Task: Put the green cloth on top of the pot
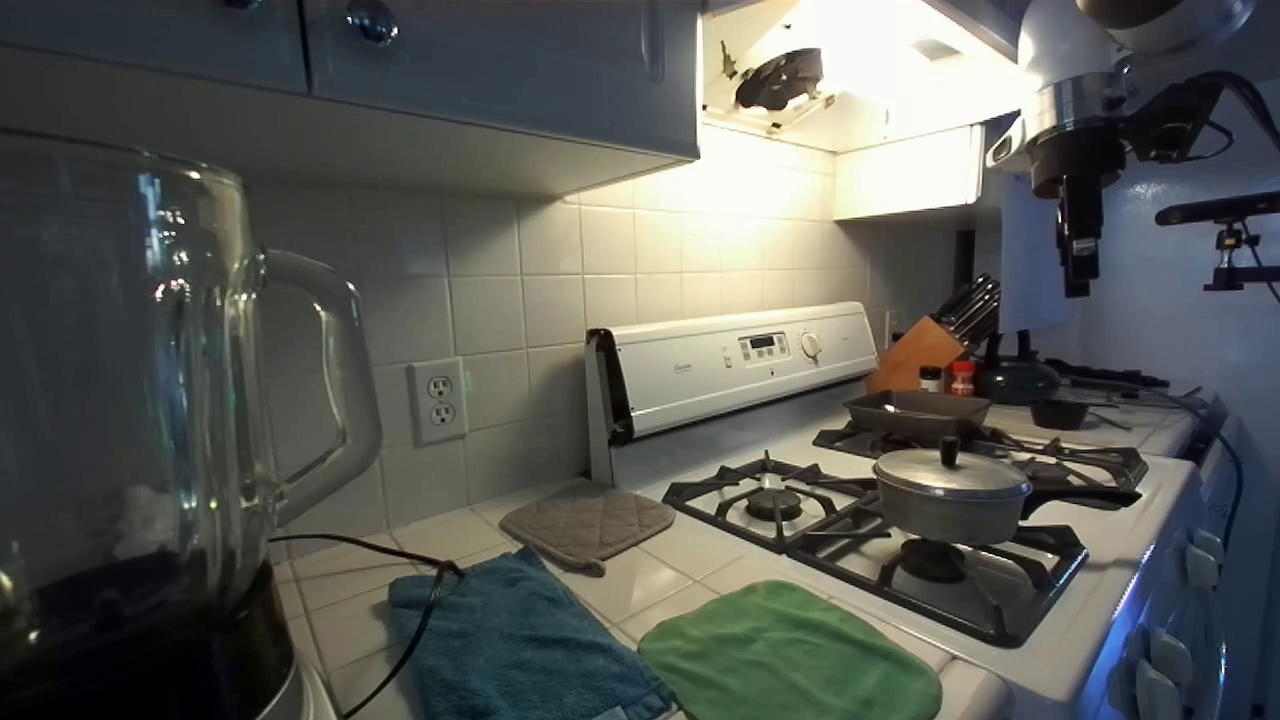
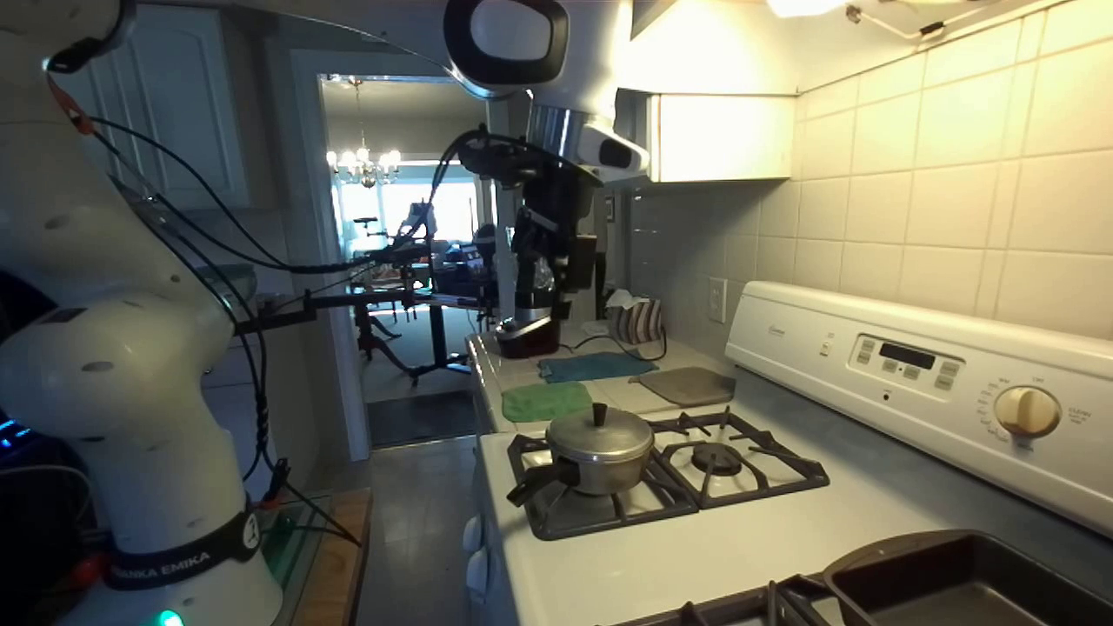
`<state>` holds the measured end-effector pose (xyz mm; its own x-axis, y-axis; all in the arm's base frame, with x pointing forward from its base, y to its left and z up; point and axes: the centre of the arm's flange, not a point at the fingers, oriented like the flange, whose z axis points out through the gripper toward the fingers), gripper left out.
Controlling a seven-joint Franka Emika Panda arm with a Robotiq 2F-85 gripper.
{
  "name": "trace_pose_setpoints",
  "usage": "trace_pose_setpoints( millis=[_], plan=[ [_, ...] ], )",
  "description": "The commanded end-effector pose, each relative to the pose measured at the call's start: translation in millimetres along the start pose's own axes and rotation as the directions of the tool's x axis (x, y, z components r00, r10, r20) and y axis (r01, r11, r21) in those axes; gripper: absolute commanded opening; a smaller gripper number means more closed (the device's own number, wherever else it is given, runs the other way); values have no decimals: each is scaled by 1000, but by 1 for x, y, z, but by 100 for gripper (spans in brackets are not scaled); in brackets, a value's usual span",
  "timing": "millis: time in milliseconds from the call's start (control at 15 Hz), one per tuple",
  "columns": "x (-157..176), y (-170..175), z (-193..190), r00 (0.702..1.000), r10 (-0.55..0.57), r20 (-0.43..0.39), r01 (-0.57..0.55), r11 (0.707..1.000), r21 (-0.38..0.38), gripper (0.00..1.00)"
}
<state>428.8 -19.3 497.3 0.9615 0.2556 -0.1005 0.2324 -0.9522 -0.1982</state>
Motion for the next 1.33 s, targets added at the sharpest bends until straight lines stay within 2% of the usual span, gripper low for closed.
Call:
trace_pose_setpoints(
  millis=[0, 267, 533, 1000, 1200, 1267],
  plan=[
    [16, -28, 9, 996, -78, 52, 82, 994, -74, 100],
    [24, -75, 22, 983, -168, 76, 178, 971, -160, 100],
    [44, -111, 38, 958, -285, 37, 285, 926, -248, 100],
    [86, -157, 69, 891, -454, 19, 442, 856, -269, 100],
    [100, -171, 83, 864, -495, 90, 502, 837, -218, 100],
    [81, -165, 81, 886, -461, 44, 457, 856, -241, 100]
  ],
)
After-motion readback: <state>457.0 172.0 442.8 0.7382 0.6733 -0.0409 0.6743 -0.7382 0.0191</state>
